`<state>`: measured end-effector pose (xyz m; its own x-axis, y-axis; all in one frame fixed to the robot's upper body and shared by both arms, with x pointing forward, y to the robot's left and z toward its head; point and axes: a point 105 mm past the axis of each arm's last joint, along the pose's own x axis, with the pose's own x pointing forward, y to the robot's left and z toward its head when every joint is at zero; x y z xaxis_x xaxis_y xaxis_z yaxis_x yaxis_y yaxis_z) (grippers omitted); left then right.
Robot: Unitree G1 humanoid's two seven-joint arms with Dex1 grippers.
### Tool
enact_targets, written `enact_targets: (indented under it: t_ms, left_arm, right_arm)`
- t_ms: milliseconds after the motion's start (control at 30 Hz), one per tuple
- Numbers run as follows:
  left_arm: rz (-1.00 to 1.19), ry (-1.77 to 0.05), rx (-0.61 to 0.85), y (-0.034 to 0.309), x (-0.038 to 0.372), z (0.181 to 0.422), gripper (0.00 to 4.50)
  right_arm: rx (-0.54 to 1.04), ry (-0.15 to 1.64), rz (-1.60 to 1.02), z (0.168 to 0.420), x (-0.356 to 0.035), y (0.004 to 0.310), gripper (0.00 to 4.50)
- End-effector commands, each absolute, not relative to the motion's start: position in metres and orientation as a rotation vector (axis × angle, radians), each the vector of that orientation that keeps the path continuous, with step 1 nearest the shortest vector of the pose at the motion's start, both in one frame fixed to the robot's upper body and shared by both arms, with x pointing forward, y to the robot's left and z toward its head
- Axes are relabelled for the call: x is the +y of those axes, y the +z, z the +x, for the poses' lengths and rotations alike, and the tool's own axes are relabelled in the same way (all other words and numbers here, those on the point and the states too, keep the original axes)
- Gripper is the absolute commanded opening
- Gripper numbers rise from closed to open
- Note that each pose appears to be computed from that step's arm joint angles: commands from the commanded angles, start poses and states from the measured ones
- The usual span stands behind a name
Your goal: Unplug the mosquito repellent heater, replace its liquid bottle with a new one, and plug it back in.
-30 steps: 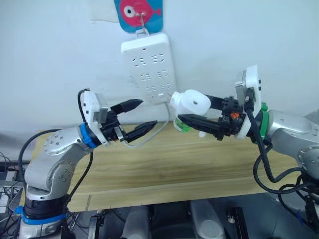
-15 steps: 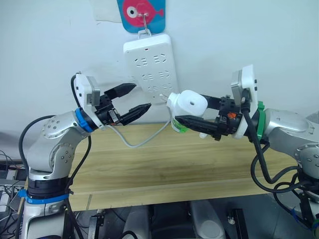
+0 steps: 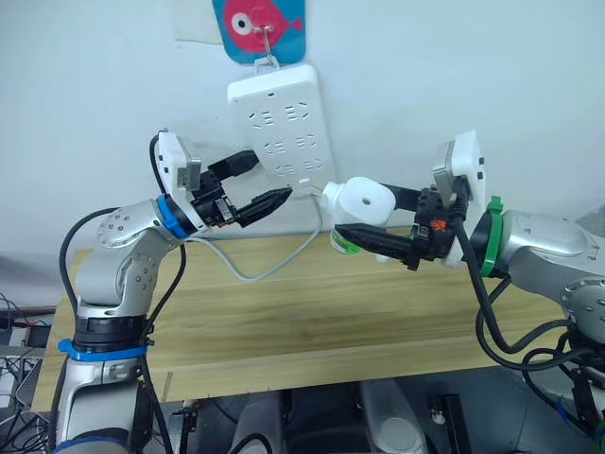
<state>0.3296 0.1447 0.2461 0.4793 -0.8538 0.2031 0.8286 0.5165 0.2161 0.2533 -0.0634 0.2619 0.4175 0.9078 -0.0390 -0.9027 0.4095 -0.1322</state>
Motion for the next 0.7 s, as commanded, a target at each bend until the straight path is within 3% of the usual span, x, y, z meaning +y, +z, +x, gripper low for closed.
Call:
enact_targets:
  t_ms: [33,600,700]
  left_arm:
    - [0.119,-1.054,-0.338,0.2532,0.1413,0.3268,4.49]
    - [0.065,-1.105,-0.354,0.2571,0.1356,0.3308,4.49]
    - [0.053,-1.109,-0.355,0.257,0.1354,0.3304,3.91]
  right_arm:
    - [-0.107,1.131,-0.165,0.2454,-0.0641,0.2738,3.07]
    - [-0.093,1.101,-0.156,0.2488,-0.0652,0.2711,3.07]
    - [-0.09,1.097,-0.155,0.2491,-0.0654,0.2707,3.07]
